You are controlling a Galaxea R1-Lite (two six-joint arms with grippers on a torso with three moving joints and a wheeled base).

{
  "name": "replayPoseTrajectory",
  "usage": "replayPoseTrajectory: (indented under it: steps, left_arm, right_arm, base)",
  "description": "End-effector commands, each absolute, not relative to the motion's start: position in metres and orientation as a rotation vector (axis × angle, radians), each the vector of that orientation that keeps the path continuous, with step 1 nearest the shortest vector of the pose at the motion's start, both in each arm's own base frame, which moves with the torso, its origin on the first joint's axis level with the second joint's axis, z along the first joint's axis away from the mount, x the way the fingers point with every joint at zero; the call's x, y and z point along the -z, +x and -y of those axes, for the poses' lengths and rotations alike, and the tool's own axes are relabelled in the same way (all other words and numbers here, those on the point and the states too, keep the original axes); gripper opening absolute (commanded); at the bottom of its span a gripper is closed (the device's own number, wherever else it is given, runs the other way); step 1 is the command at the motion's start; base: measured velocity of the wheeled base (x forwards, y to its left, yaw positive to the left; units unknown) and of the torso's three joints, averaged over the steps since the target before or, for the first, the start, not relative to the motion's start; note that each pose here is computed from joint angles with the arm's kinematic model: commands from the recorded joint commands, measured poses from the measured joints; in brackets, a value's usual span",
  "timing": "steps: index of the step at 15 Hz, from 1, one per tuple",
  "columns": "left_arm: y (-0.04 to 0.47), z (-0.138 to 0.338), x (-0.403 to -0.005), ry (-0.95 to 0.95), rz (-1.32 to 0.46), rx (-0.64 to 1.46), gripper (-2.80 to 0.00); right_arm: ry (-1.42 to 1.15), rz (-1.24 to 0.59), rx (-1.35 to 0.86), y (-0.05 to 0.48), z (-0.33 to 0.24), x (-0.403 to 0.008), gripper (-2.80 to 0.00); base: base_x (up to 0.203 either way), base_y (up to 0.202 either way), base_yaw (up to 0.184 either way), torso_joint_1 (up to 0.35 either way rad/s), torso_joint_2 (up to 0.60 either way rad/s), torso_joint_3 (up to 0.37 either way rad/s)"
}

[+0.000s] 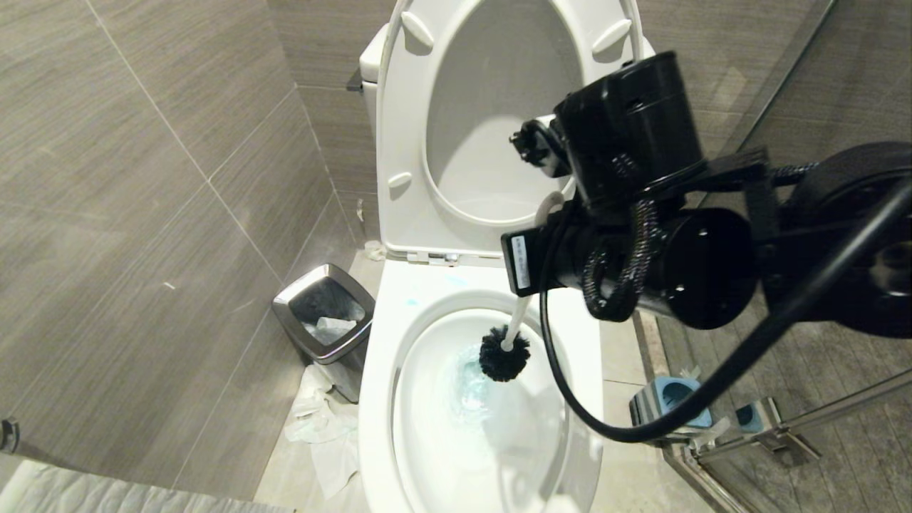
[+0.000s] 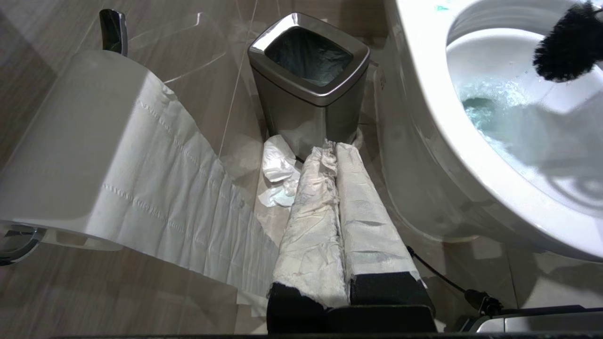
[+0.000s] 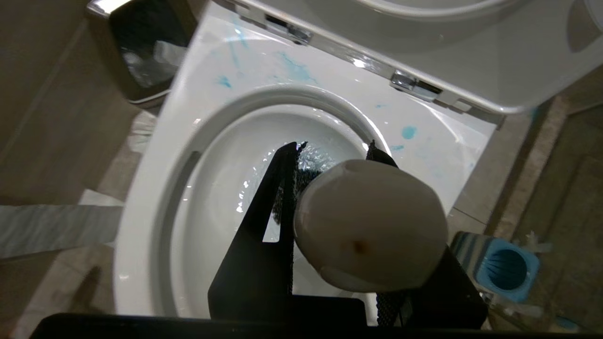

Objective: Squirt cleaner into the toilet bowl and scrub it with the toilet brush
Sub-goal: Scrub the toilet bowl

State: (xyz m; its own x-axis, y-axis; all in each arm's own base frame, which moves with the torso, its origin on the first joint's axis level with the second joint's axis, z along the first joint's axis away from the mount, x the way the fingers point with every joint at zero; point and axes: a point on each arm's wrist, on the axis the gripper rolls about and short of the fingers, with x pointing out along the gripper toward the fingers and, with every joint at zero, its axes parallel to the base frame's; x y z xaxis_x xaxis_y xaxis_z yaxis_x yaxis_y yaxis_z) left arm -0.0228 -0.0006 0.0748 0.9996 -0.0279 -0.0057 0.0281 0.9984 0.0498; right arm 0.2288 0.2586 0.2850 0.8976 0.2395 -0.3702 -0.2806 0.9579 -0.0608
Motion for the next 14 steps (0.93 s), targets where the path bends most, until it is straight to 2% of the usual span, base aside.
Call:
replayPoseTrajectory:
  steps: [1, 3, 7, 14]
  left_arm:
    - [-0.023, 0.001, -0.074, 0.051, -0.007, 0.028, -2.8]
    - [-0.023, 0.001, -0.074, 0.051, -0.007, 0.028, -2.8]
    - [-0.023, 0.001, -0.074, 0.051, -0.007, 0.028, -2.8]
    - [-0.023, 0.001, -0.074, 0.051, -0.007, 0.028, -2.8]
  right_arm:
    - [-0.061, -0.327, -0.315, 0.215, -0.244, -0.31, -2.8]
    - [-0.038, -0.315, -0.356, 0.215, -0.244, -0.317, -2.8]
    - [-0.052, -0.368, -0.344, 0.221, -0.252, -0.297, -2.8]
    - [-0.065, -0.321, -0.341, 0.218, -0.246, -0.312, -2.8]
  base:
    - [0.0, 0.0, 0.0, 0.0, 0.0, 0.0]
    - [0.0, 0.0, 0.0, 0.0, 0.0, 0.0]
    - [0.0, 0.0, 0.0, 0.0, 0.0, 0.0]
    - [0.0, 0.0, 0.0, 0.0, 0.0, 0.0]
